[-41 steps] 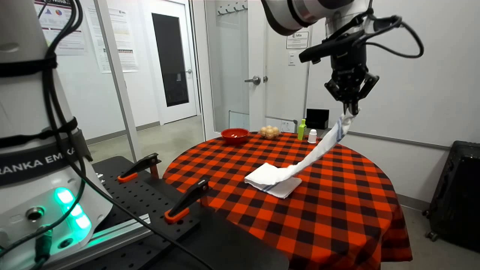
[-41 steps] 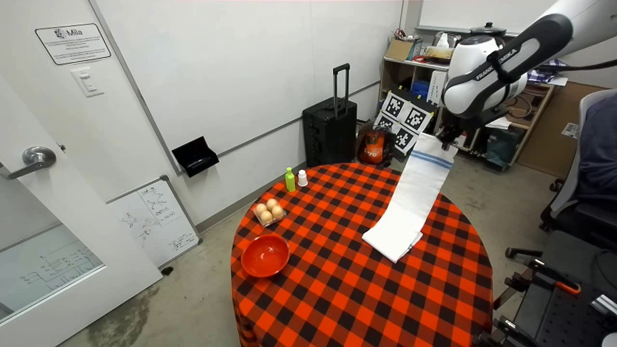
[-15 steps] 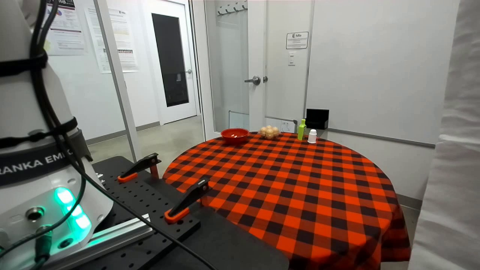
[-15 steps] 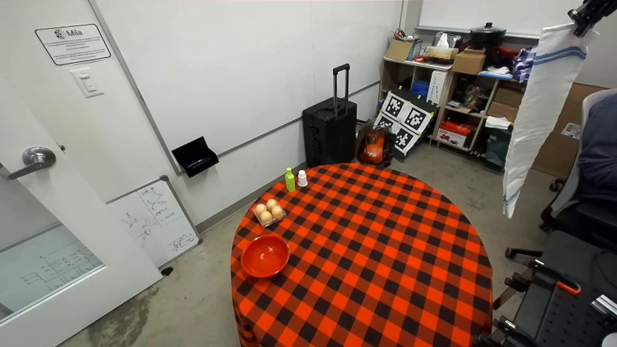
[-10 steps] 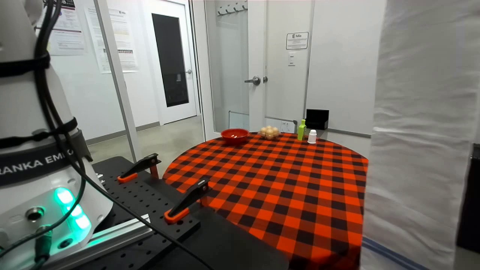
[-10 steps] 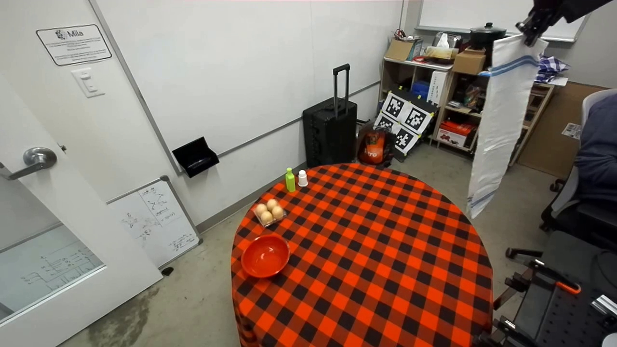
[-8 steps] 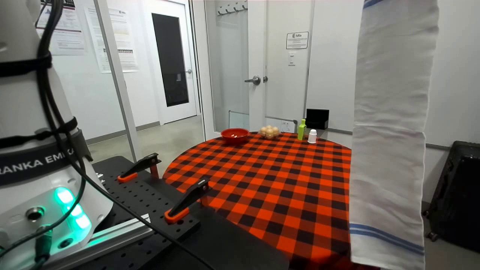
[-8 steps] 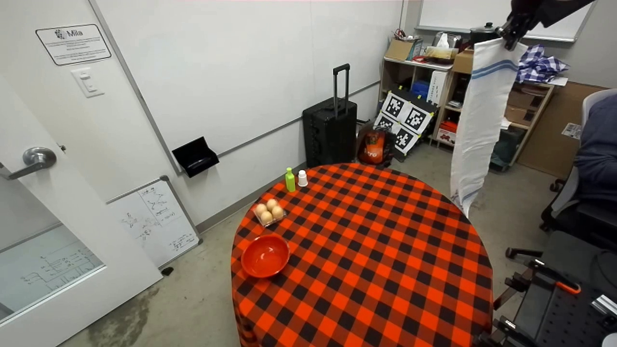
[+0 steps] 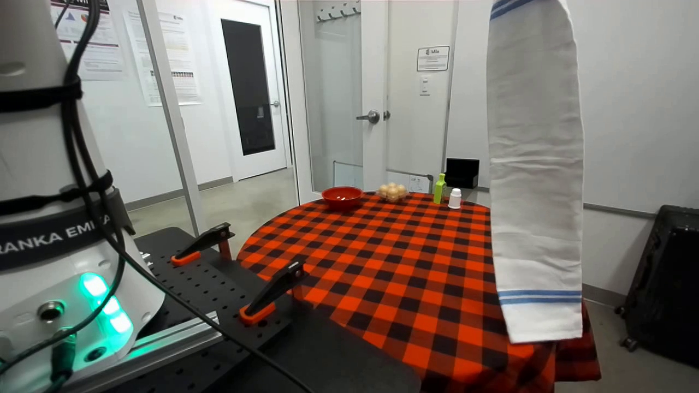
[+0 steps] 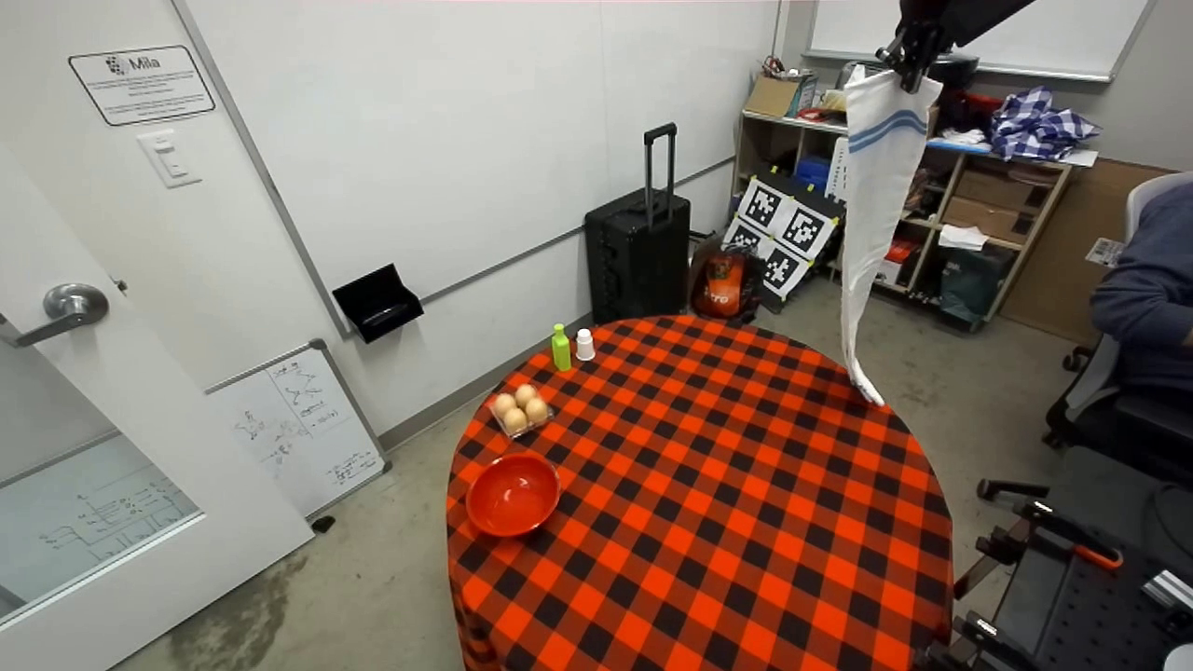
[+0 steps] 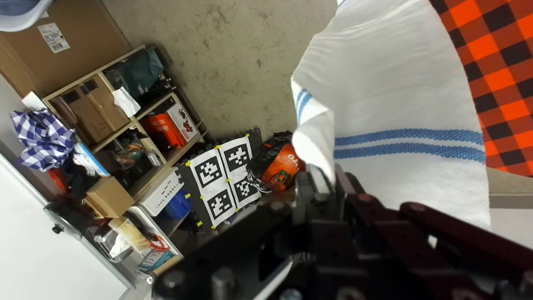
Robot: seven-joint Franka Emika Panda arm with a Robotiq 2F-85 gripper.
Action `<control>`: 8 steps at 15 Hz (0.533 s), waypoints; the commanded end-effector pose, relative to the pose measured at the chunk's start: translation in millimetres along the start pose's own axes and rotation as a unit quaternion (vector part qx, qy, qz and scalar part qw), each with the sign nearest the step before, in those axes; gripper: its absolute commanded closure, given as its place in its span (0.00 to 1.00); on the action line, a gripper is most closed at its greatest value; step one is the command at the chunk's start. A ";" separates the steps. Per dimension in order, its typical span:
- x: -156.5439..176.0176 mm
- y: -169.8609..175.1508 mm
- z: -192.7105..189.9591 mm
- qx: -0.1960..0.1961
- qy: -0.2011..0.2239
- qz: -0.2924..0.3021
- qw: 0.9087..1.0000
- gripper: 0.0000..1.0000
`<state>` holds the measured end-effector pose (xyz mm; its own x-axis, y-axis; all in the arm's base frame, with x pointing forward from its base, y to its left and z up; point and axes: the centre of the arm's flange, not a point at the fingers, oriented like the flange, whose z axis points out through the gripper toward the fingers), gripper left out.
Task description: Unfold the towel
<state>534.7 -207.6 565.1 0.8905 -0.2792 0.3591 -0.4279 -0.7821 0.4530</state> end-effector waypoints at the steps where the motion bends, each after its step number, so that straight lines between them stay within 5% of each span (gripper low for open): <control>1: 24.2 -2.4 -27.9 -0.030 0.019 -0.018 0.999 0.99; 4: 35.0 -17.6 -32.0 -0.048 0.034 -0.050 0.997 0.99; 8: 50.3 -22.9 -33.8 -0.038 0.029 -0.014 0.999 0.99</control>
<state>564.7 -182.2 587.9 0.9072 -0.1769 0.3816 -0.3721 -0.7607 0.5319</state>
